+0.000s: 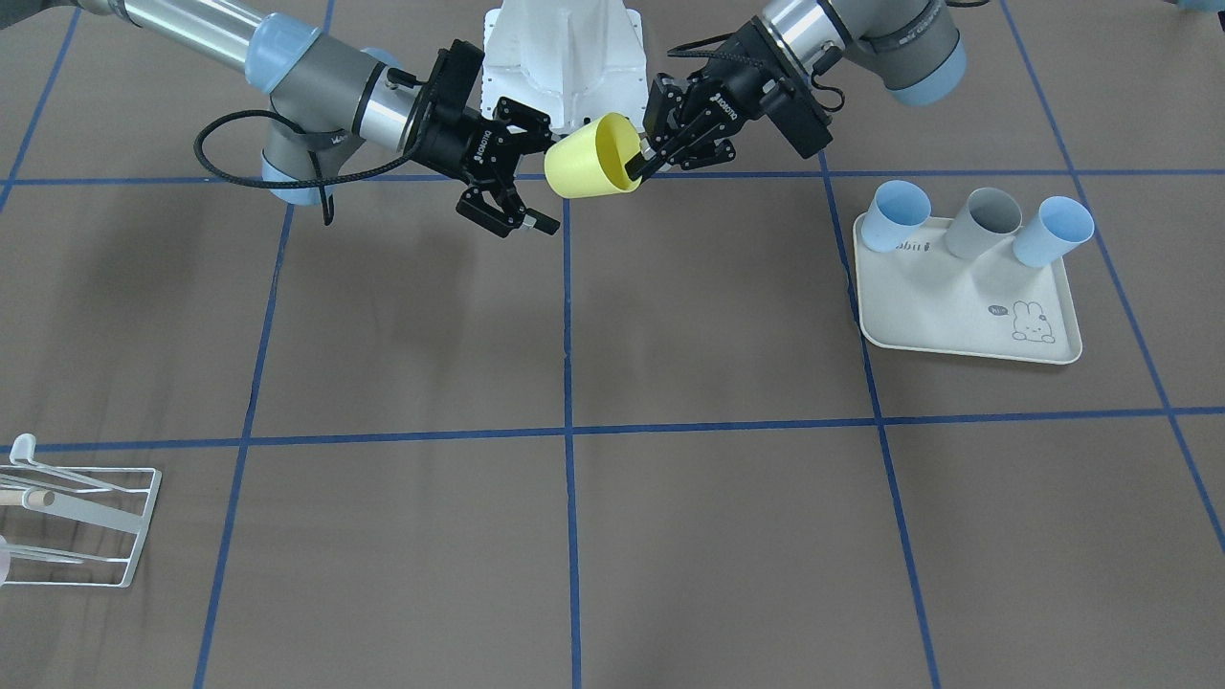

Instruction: Transfer IKEA cup to right arm and place on rack

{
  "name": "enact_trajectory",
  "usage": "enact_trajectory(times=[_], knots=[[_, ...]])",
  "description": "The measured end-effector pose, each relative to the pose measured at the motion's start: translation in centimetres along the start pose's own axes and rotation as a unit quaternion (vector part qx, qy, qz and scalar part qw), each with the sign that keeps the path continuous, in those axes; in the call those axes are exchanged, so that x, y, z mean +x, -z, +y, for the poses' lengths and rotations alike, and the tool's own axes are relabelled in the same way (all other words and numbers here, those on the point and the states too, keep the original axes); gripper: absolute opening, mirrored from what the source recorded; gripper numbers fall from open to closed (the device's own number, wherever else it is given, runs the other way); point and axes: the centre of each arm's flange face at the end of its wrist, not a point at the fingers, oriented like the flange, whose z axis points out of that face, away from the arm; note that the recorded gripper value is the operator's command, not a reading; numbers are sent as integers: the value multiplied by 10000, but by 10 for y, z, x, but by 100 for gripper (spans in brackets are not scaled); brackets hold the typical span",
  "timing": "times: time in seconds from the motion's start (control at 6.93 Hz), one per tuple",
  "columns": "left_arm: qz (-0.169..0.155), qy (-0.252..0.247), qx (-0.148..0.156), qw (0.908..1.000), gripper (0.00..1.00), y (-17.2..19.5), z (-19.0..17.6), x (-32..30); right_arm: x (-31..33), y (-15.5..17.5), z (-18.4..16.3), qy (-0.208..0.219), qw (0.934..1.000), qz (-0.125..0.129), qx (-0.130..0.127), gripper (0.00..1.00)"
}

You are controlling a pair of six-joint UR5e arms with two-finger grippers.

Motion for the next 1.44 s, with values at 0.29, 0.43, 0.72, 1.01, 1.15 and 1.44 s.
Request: enact_trajectory(times=[0.29, 0.43, 0.72, 1.01, 1.15, 1.44], knots=[[-41, 19, 41, 10000, 0, -14, 3, -2, -1, 0, -1, -2, 10000, -8, 25, 99], [-64, 26, 52, 10000, 0, -20, 6, -4, -1, 1, -2, 0, 10000, -10, 31, 99], [-94, 35, 74, 9999, 0, -26, 10, -7, -1, 1, -3, 2, 10000, -12, 38, 75], [-94, 36, 73, 9999, 0, -27, 11, -7, -1, 2, -2, -5, 10000, -6, 35, 28], [-84, 30, 73, 9999, 6, -27, 11, -7, -1, 2, -2, -8, 10000, -4, 35, 15], [-62, -10, 75, 10000, 100, -26, 11, -5, 1, 5, 0, -12, 10000, 19, 15, 14]])
